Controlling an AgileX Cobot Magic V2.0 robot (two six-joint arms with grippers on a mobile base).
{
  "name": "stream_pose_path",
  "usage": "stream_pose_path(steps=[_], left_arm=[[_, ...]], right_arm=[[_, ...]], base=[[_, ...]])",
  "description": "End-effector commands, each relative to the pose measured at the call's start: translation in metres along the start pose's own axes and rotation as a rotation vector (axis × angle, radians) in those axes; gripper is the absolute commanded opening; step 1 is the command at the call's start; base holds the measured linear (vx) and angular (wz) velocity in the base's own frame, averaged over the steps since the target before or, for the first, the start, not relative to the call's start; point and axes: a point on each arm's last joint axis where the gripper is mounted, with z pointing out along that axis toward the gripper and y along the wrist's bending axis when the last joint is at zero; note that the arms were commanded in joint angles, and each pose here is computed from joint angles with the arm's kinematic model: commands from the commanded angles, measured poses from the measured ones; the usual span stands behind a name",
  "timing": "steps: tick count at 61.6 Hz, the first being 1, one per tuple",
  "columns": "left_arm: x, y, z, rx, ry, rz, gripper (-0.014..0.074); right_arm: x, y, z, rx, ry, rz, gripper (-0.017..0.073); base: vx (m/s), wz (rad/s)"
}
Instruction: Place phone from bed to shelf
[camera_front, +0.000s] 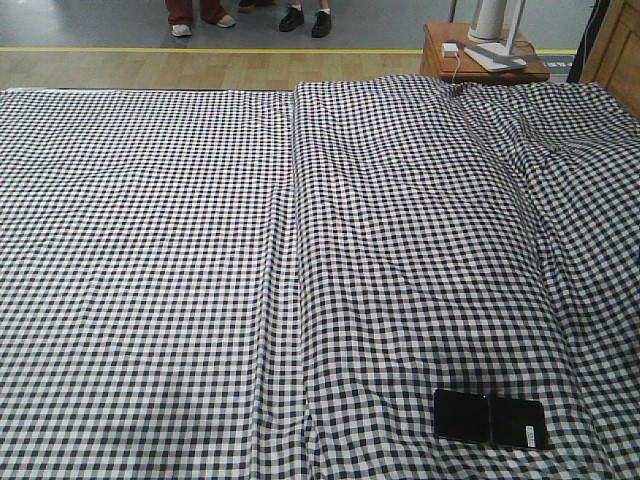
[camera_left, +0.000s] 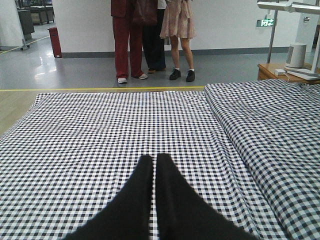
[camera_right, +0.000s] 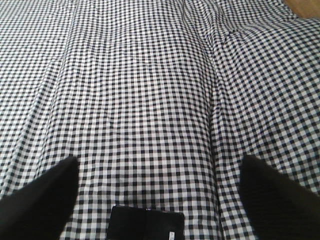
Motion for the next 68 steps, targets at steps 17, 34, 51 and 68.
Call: stream_pose_path(steps=[17,34,51,68], left_arm=[[-0.014,0.002,-0.003,-0.01,-0.107,-0.014,0.0001],[-0.014,0.002,-0.003,-0.01,-0.107,-0.014,0.0001],[-0.014,0.002,-0.003,-0.01,-0.107,-0.014,0.0001],[-0.014,0.002,-0.003,-0.01,-0.107,-0.014,0.0001]], right_arm=[[-0.02,-0.002,-0.006,0.011,0.013,0.059,0.0708],[-0.041,-0.003,0.02,0.026,0.322,0.079,0.0703],[-0.036,-0.048,0.065,0.102,0.5,0.183,0.0689],[-0.008,-0.1,0.118,-0.015,0.575,0.328,0.0673]], base=[[0.0,0.0],[0.0,0.0],[0.0,0.0],[0.0,0.0]])
